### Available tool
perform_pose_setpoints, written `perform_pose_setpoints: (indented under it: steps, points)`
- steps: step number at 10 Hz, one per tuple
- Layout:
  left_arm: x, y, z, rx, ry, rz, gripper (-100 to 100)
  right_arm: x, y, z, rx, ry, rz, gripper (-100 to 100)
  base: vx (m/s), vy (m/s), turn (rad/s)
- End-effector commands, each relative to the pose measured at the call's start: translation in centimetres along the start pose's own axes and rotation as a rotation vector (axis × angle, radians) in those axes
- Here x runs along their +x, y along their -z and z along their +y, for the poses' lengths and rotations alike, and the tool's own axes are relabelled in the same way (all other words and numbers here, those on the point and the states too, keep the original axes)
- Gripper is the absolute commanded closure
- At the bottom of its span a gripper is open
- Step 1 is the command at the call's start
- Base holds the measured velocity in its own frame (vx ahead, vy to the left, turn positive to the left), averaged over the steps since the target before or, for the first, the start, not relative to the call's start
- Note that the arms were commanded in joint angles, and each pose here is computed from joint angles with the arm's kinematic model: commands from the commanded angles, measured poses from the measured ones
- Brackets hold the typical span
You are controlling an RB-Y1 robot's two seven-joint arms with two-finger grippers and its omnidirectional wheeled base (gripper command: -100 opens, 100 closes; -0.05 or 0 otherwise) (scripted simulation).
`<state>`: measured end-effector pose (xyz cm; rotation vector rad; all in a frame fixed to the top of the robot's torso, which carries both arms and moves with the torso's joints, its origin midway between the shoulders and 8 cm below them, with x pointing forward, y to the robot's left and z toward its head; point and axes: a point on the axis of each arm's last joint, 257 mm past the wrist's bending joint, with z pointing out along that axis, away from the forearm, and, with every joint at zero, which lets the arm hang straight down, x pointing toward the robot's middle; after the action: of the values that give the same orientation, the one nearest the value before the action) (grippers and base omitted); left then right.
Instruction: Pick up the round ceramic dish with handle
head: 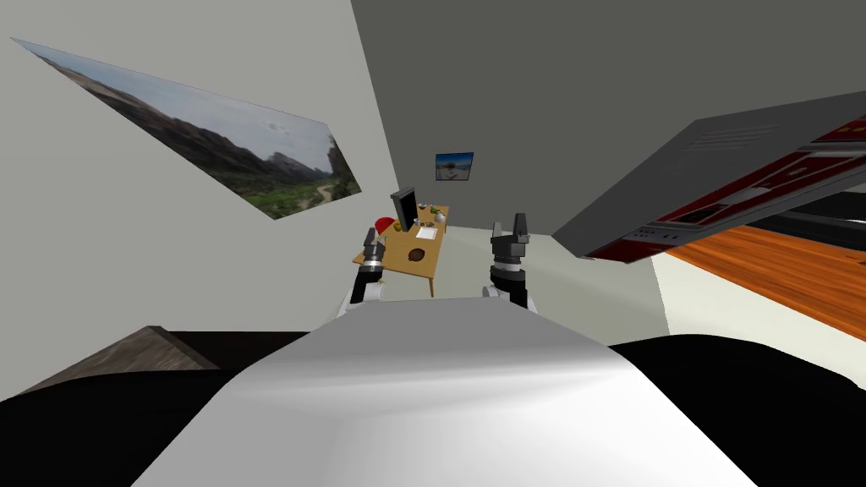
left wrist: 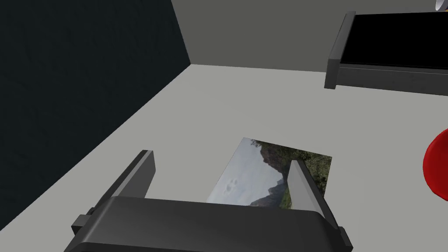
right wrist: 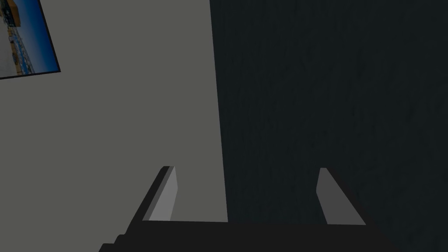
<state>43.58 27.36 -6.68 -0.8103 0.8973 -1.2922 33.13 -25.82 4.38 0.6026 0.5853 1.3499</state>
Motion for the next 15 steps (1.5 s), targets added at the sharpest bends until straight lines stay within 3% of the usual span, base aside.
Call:
perform_pose_setpoints:
  steps: [1,6,7,8,9,15]
  points:
    - [0.3,-0.7,2.0,-0.044,-0.005,0.009,-100,0.0,0.0,0.0,0.000,0.000,0.000,0,-0.080,0.009,-0.088]
    - [0.8,-1.7,6.5,-0.149,-0.013,0.024,-100,0.0,0.0,0.0,0.000,0.000,0.000,0,-0.045,0.002,-0.039]
    - [1.2,-2.4,7.5,-0.178,-0.017,0.032,-100,0.0,0.0,0.0,0.000,0.000,0.000,0,-0.035,0.006,-0.057]
    - [1.2,-2.1,8.6,-0.199,-0.017,0.032,-100,0.0,0.0,0.0,0.000,0.000,0.000,0,-0.028,0.010,-0.034]
    - [1.6,-2.8,9.8,-0.232,-0.020,0.040,-100,0.0,0.0,0.0,0.000,0.000,0.000,0,-0.024,0.018,-0.044]
    - [2.6,-3.3,16.3,-0.402,-0.030,0.063,-100,0.0,0.0,0.0,0.000,0.000,0.000,0,-0.016,0.012,-0.041]
